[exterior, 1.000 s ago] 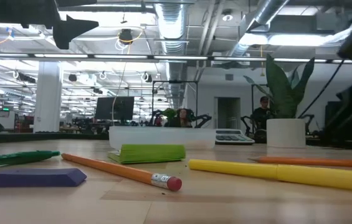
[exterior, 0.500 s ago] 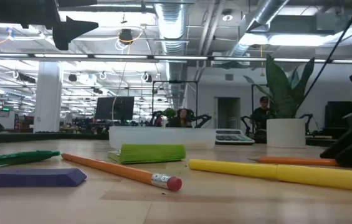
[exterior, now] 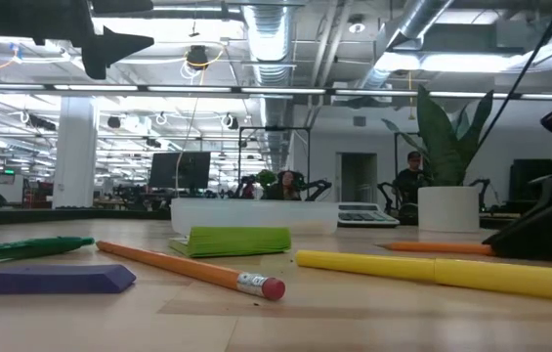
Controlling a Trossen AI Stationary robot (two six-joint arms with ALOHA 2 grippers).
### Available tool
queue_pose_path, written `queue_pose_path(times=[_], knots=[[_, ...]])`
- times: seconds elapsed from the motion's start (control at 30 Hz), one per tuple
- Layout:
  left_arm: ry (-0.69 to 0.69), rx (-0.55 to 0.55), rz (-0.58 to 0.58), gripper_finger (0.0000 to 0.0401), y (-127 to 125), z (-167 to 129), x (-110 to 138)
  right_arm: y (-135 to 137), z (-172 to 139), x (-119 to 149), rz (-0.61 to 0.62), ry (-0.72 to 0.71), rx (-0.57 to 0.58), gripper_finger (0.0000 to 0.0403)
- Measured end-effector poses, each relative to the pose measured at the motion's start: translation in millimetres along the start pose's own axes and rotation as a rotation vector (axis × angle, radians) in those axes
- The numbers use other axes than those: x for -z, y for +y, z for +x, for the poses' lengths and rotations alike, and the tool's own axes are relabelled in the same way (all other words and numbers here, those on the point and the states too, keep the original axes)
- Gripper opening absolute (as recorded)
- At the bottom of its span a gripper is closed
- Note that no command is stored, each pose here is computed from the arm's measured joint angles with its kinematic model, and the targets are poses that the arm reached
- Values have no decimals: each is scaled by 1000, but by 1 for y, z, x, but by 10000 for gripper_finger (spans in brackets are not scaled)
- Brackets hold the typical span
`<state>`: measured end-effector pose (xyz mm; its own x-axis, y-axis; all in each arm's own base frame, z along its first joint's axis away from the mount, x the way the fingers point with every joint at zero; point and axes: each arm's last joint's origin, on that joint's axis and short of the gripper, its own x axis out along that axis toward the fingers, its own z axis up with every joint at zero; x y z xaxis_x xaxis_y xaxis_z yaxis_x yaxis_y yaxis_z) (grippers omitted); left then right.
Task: Pack school essentials
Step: Put the right orange pencil into the supply box
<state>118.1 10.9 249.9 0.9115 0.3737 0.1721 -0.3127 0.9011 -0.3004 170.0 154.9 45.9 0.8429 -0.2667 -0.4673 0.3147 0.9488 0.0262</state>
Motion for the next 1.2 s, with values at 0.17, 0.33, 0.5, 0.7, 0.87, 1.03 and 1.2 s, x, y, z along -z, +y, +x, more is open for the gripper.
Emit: queue_pose_path(times=[0.17,0.33,0.5,0.7,0.87,1.03,1.2], knots=[[-1,0,11,300,0,0,0,1,-2,-10,-3,-4,-34,18],[0,0,11,300,0,0,0,-1,1,-26,-6,-4,-48,11],[0,0,11,300,0,0,0,-7,6,-45,5,-44,-25,12],[0,1,11,300,0,0,0,-21,16,-77,-47,-122,38,11],[-1,1,11,300,0,0,0,-44,37,-117,-135,-178,6,15],[-1,1,11,300,0,0,0,-76,68,-164,-218,-218,-69,12],[-1,1,11,300,0,0,0,-106,101,-199,-255,-233,-133,20]])
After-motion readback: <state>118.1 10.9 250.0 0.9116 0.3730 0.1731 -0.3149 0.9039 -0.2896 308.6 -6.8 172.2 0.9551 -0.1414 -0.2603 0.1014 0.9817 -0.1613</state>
